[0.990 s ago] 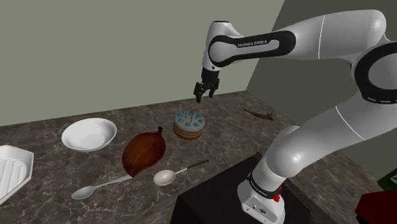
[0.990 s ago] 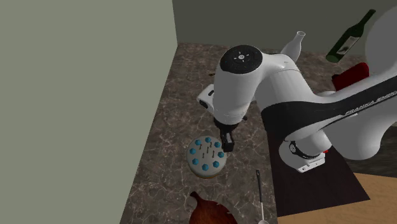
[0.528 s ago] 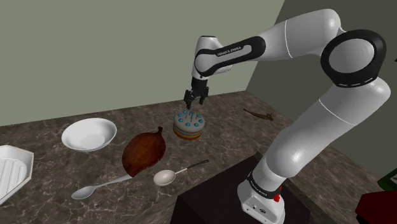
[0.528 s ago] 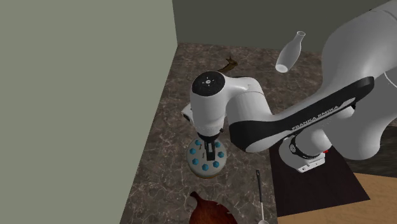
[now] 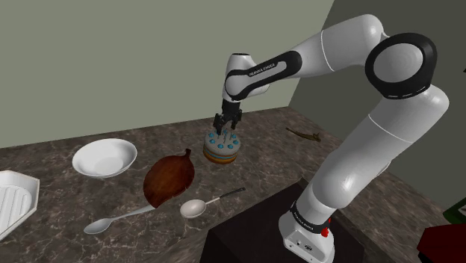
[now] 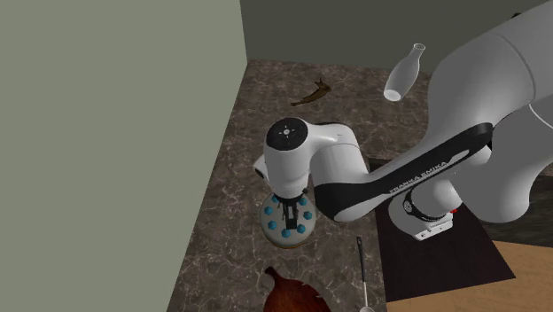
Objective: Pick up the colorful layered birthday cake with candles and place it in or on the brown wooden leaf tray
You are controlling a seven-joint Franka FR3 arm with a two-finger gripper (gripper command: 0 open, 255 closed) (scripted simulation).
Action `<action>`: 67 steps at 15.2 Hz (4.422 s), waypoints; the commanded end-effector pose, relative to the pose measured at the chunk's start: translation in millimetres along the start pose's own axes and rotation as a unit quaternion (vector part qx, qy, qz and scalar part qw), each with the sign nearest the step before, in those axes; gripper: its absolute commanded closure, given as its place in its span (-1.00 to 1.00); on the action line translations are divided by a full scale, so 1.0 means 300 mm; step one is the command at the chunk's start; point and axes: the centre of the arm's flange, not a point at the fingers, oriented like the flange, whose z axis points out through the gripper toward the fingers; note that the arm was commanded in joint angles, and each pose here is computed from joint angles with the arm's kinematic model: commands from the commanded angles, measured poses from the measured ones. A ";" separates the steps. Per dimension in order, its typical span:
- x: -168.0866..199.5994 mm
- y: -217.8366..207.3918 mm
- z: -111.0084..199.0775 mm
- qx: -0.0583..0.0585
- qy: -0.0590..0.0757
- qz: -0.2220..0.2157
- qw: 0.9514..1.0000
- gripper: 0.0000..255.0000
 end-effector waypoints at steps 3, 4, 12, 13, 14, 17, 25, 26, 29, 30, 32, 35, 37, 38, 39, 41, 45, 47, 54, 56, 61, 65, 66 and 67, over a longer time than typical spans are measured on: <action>-0.002 0.000 0.008 0.000 0.000 0.000 1.000 -1.00; -0.002 0.000 0.008 0.000 0.000 0.000 1.000 -1.00; -0.001 0.000 0.008 0.000 0.000 0.000 1.000 1.00; -0.001 0.000 0.009 0.000 0.000 0.000 1.000 1.00; -0.001 0.000 0.009 0.000 0.000 0.000 1.000 1.00; -0.003 0.000 -0.010 0.000 0.000 0.000 1.000 1.00; -0.011 0.000 -0.150 0.000 0.000 0.000 1.000 1.00; -0.012 0.000 -0.168 0.000 0.000 0.000 1.000 1.00; -0.015 0.000 -0.220 0.000 0.000 0.000 1.000 1.00; -0.016 0.000 -0.238 0.000 0.000 0.000 1.000 1.00; -0.018 0.000 -0.273 0.000 0.000 0.000 1.000 1.00; -0.021 0.000 -0.326 0.000 0.000 0.000 1.000 1.00; -0.023 -0.043 -0.342 0.000 0.000 0.000 1.000 1.00; -0.025 -0.086 -0.350 0.000 0.000 0.000 1.000 1.00; -0.027 -0.129 -0.359 0.000 0.000 0.000 1.000 1.00; -0.030 -0.216 -0.377 0.000 0.000 0.000 1.000 1.00; -0.038 -0.388 -0.412 0.000 0.000 0.000 1.000 1.00; -0.041 -0.474 -0.429 0.000 0.000 0.000 1.000 1.00; -0.054 -0.776 -0.491 0.000 0.000 0.000 1.000 1.00; -0.058 -0.882 -0.512 0.000 0.000 0.000 1.000 1.00; -0.053 -0.882 -0.425 0.000 0.000 0.000 1.000 1.00; -0.049 -0.881 -0.354 0.000 0.000 0.000 1.000 1.00; -0.048 -0.881 -0.337 0.000 0.000 0.000 1.000 1.00; -0.047 -0.881 -0.319 0.000 0.000 0.000 1.000 1.00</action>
